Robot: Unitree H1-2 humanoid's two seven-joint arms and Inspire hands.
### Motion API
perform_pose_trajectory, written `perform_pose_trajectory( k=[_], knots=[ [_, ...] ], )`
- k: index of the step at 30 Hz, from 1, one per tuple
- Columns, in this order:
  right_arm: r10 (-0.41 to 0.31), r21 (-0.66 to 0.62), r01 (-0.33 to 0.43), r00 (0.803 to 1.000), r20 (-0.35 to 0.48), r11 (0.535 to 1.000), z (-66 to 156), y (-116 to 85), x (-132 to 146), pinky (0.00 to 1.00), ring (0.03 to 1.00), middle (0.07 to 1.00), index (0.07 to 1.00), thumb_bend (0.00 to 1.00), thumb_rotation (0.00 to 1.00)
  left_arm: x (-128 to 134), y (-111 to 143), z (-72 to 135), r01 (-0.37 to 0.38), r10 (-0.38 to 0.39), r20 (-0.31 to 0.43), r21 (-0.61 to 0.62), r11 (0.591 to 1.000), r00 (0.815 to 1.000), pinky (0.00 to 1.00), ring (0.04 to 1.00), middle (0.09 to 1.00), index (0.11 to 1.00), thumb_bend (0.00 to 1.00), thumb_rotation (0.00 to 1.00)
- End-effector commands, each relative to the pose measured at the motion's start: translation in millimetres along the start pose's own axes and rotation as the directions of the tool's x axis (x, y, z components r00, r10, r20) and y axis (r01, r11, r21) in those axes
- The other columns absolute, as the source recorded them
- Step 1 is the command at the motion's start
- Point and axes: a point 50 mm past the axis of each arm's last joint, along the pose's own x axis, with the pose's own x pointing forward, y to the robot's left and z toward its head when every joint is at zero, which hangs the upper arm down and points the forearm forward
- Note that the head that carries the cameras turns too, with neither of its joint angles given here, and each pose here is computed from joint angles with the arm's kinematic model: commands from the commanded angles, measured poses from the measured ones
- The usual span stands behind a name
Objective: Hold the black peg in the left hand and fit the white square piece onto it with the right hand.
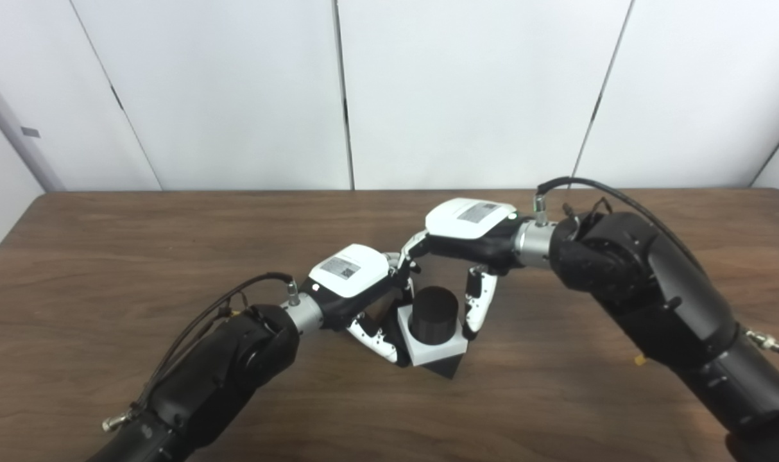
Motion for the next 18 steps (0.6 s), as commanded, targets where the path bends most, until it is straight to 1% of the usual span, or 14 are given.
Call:
perform_pose_trajectory(
  k=[1, 5, 8, 10, 14, 18],
  knots=[
    [-0.087, -0.046, 0.087, 0.996, -0.009, 0.995, -7.1, -28.3, -18.6, 0.76, 0.823, 0.832, 0.716, 0.84, 0.13, -8.1, -39.1, 2.7, 0.184, -0.184, -0.023, 0.024, 0.983, 0.983, 0.82, 0.92, 0.892, 0.49, 0.52, 0.07],
    [-0.116, -0.043, 0.114, 0.993, -0.034, 0.993, -18.3, -28.7, -30.2, 0.74, 0.81, 0.821, 0.704, 0.84, 0.13, -9.2, -38.3, 2.2, 0.183, -0.183, -0.027, 0.031, 0.983, 0.983, 0.83, 0.916, 0.89, 0.49, 0.52, 0.08],
    [-0.144, -0.026, 0.142, 0.987, -0.072, 0.989, -28.9, -27.6, -45.1, 0.75, 0.812, 0.821, 0.707, 0.83, 0.12, -10.5, -39.6, 0.0, 0.169, -0.169, -0.027, 0.022, 0.985, 0.985, 0.82, 0.909, 0.882, 0.49, 0.52, 0.07],
    [-0.175, -0.006, 0.175, 0.98, -0.091, 0.985, -35.1, -26.4, -54.9, 0.71, 0.794, 0.813, 0.703, 0.83, 0.11, -11.1, -39.8, -0.5, 0.165, -0.164, -0.028, 0.016, 0.986, 0.986, 0.82, 0.906, 0.879, 0.49, 0.52, 0.07],
    [-0.241, 0.05, 0.249, 0.962, -0.128, 0.967, -47.3, -21.3, -73.6, 0.64, 0.768, 0.805, 0.697, 0.81, 0.1, -11.7, -38.2, -1.2, 0.161, -0.16, -0.023, 0.019, 0.987, 0.987, 0.81, 0.901, 0.874, 0.489, 0.52, 0.07],
    [-0.319, 0.11, 0.342, 0.929, -0.187, 0.933, -58.6, -8.4, -88.8, 0.64, 0.781, 0.813, 0.712, 0.78, 0.11, -12.3, -39.2, -1.3, 0.147, -0.147, -0.019, 0.023, 0.989, 0.989, 0.79, 0.89, 0.865, 0.488, 0.52, 0.07]
  ],
)
